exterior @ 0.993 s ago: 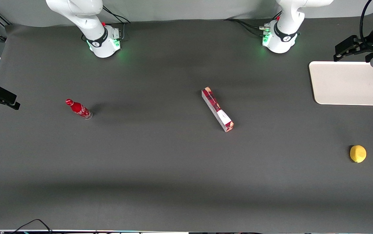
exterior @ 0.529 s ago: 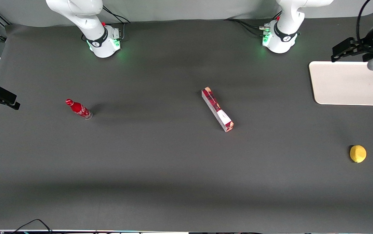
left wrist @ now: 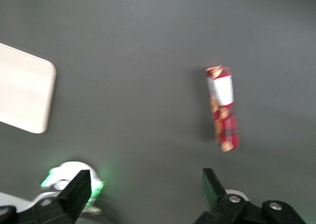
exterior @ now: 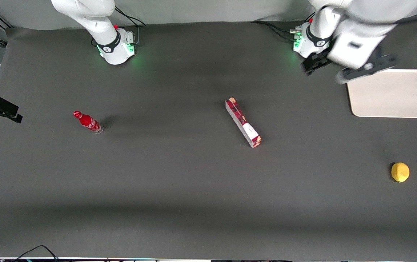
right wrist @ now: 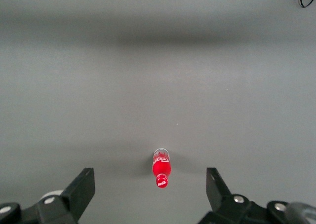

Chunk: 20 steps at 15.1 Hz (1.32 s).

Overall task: Place red cookie box on tray
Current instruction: 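Move the open left gripper over the red cookie box and lower it, then close the left gripper on the cookie box's red end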

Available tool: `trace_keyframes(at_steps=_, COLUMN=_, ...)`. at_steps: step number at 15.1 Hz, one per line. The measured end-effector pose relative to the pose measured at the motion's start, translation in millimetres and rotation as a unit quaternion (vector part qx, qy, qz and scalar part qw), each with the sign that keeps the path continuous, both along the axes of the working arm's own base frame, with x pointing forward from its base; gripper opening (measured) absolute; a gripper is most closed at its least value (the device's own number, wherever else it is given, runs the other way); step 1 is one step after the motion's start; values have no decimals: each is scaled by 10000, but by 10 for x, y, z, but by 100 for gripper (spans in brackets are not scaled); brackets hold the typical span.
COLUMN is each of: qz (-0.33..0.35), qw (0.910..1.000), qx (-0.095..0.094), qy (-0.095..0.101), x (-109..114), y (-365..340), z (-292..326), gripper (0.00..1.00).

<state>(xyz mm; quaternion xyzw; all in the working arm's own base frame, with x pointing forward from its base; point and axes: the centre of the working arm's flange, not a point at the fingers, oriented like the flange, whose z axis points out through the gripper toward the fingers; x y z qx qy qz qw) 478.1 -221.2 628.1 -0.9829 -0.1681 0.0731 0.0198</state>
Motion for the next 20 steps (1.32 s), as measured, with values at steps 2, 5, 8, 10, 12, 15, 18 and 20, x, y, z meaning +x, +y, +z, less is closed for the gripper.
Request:
trace_keyframes(at_steps=2, qz=430, qw=9990, qx=-72, qy=-23, x=185, y=-388, z=-367, gripper=100)
trace_keyframes(at_steps=5, qz=1010, qw=9945, qx=-258, qy=77, x=517, y=-771, z=-1062, gripper=100)
trace_keyframes(at_steps=8, qz=1421, qw=9894, qx=-266, qy=120, x=758, y=-933, z=-1800, gripper=100)
trace_keyframes(at_steps=10, qz=1576, qw=9873, qx=-165, qy=127, x=792, y=-1071, z=-2304, gripper=100)
trace_keyframes(at_steps=12, qz=1620, qw=9864, qx=-150, qy=256, x=772, y=-1175, z=-2744, gripper=100)
trace_keyframes(at_steps=15, qz=1502, qw=9881, qx=-163, qy=293, x=597, y=-1301, z=-3252, gripper=100)
trace_keyframes(at_steps=18, qz=1437, qw=9893, qx=-166, qy=174, x=290, y=-1422, z=-3633, gripper=100)
trace_keyframes(at_steps=20, qz=1392, qw=9901, qx=-94, qy=135, x=69, y=-1483, z=-3842, gripper=100)
